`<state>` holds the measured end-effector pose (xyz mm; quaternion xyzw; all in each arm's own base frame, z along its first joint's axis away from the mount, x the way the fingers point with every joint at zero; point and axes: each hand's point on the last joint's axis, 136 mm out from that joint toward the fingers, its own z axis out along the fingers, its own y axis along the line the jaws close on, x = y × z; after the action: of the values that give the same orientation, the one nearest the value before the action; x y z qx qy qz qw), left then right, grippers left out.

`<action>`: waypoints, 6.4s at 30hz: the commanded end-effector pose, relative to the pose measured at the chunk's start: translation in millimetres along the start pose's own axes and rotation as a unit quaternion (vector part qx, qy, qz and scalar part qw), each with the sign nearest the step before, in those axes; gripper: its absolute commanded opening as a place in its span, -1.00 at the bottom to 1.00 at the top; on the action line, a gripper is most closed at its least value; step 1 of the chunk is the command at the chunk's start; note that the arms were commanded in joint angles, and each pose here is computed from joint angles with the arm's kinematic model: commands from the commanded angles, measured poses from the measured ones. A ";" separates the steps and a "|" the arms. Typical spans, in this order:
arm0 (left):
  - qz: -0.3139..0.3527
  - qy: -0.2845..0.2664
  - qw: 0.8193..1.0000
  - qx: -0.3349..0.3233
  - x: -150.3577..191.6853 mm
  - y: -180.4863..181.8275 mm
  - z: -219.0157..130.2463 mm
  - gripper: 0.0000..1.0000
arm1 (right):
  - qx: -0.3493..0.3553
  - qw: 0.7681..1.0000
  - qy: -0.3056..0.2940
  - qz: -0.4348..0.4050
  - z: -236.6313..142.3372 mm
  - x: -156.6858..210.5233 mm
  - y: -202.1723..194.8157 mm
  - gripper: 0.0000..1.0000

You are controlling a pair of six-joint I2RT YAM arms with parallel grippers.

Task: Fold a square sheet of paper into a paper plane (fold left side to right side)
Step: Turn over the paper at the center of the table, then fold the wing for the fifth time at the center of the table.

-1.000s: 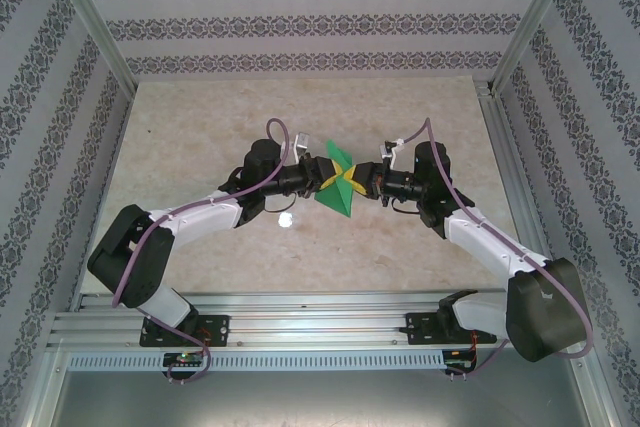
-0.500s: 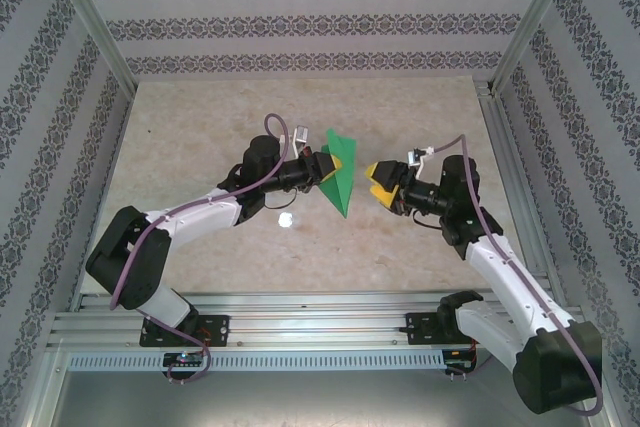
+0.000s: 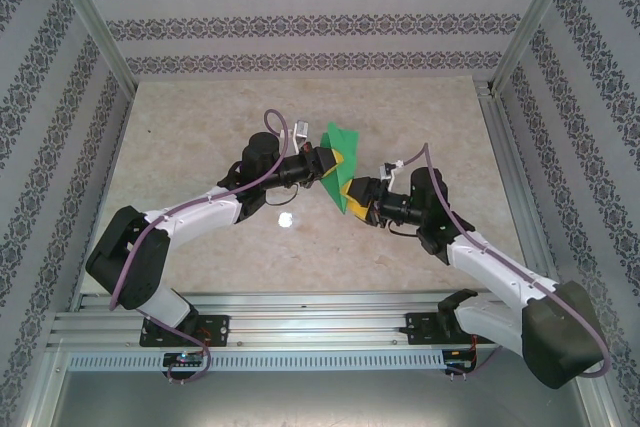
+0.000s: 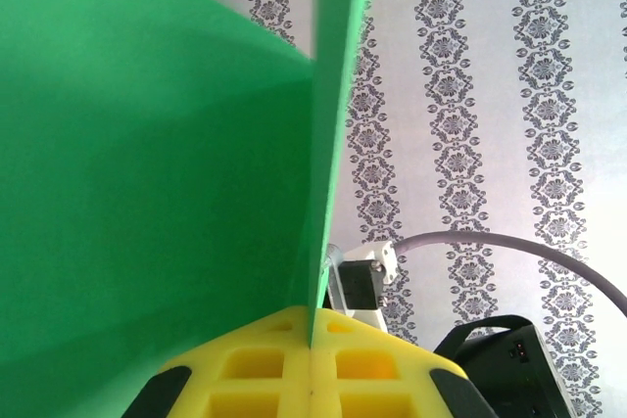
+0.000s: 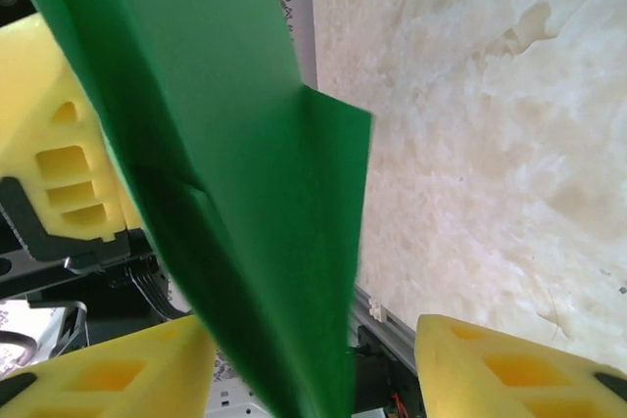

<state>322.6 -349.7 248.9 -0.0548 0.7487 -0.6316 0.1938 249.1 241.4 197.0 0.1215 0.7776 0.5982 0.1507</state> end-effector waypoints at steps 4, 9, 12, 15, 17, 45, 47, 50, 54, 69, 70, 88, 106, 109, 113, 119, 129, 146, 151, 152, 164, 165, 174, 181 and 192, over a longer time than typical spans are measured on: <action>0.026 -0.004 1.000 0.017 -0.5 -21.0 -0.2 -0.93 | -0.035 0.998 -0.033 -0.044 3.6 -18.1 30.9 -0.36; 0.030 -0.004 1.000 0.007 -0.9 -17.2 0.2 -0.93 | -0.032 0.998 -0.029 -0.053 4.7 -17.4 28.7 -0.43; 0.029 -0.006 1.000 0.008 -1.8 -18.3 0.1 -0.93 | -0.026 0.998 -0.029 -0.057 2.1 -17.8 23.0 0.04; 0.029 -0.006 0.999 0.012 -1.9 -21.2 -0.4 -0.93 | -0.024 0.997 -0.039 -0.068 -7.0 -19.6 17.2 0.25; 0.030 -0.005 0.999 0.019 -1.9 -25.9 -0.9 -0.93 | -0.026 0.996 -0.042 -0.079 -11.1 -19.1 15.2 0.37; 0.038 -0.001 0.999 0.017 2.0 -27.7 -7.4 -0.52 | -0.070 0.995 -0.023 -0.063 0.3 -13.2 25.0 -0.76; 0.046 -0.001 0.999 0.014 1.0 -29.8 -11.7 -0.36 | -0.040 0.996 -0.021 -0.074 -0.1 -12.8 18.1 -0.86; 0.062 -0.008 0.998 -0.006 -5.1 -29.7 -29.3 -0.17 | 0.052 0.992 -0.018 -0.110 -4.2 -11.7 -3.2 -0.96; 0.080 -0.049 0.993 -0.065 -26.1 -21.7 -86.3 0.28 | 0.288 0.933 -0.010 -0.218 -30.3 -17.2 -41.0 -0.96; 0.049 -0.133 0.965 -0.220 -55.8 43.7 -206.7 0.49 | 0.745 0.438 0.058 -0.500 -19.7 -63.9 -71.8 -0.90; 0.046 -0.135 0.965 -0.222 -55.7 47.0 -208.2 0.49 | 0.751 0.414 0.065 -0.511 -11.6 -61.7 -76.3 -0.89; 0.039 -0.117 0.962 -0.245 -43.7 71.7 -216.0 0.49 | 0.558 0.606 0.215 -0.524 38.7 56.9 -87.0 0.73; 0.099 0.104 0.977 -0.160 61.9 68.0 -18.2 -0.05 | 0.237 0.967 -0.022 -0.094 -33.4 -54.0 -115.9 0.25; 0.082 0.116 0.977 -0.159 66.2 85.2 14.5 -0.17 | 0.243 0.967 -0.021 -0.071 -31.1 -51.1 -134.0 0.16; 0.066 0.124 0.976 -0.165 63.3 107.1 42.7 -0.22 | 0.262 0.963 -0.020 -0.066 -31.4 -50.0 -148.5 0.13; 0.077 0.122 0.959 -0.243 53.0 151.3 48.1 -0.30 | 0.282 0.957 -0.008 -0.073 -33.2 -49.4 -157.9 0.12; 0.049 0.112 0.946 -0.300 45.7 207.3 23.4 -0.41 | 0.251 0.965 0.000 -0.071 -16.8 -58.3 -154.0 0.15; 0.030 0.111 0.936 -0.334 57.8 241.7 -1.5 -0.59 | 0.209 0.977 0.011 -0.027 27.6 -61.1 -164.2 0.01; 0.031 0.110 0.936 -0.332 57.2 239.9 -1.1 -0.62 | 0.229 0.973 0.021 -0.015 35.5 -54.5 -176.4 0.00; 0.030 0.110 0.936 -0.332 57.0 239.9 -0.6 -0.63 | 0.226 0.974 0.023 -0.013 38.1 -54.1 -177.3 -0.01; 0.029 0.111 0.933 -0.341 58.6 246.4 -3.2 -0.75 | 0.200 0.979 0.031 -0.029 56.5 -53.0 -168.5 -0.21; 0.030 0.112 0.933 -0.342 58.9 246.8 -3.4 -0.75 | 0.201 0.978 0.030 -0.032 55.0 -53.2 -167.0 -0.21; 0.034 0.113 0.927 -0.356 59.5 250.7 -8.3 -0.81 | 0.290 0.951 0.025 -0.103 23.6 -61.6 -154.7 -0.02; 0.033 0.113 0.925 -0.362 63.9 255.4 -15.9 -0.87 | 0.304 0.946 0.045 -0.104 31.6 -60.8 -160.2 0.04; 0.033 0.114 0.926 -0.359 63.8 255.2 -15.0 -0.90 | 0.298 0.947 0.065 -0.105 54.8 -66.1 -166.5 0.02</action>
<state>314.3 -329.7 19.3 -0.0129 0.9231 -0.3635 0.1245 322.3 213.7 26.4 0.0592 0.9386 0.3219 0.1087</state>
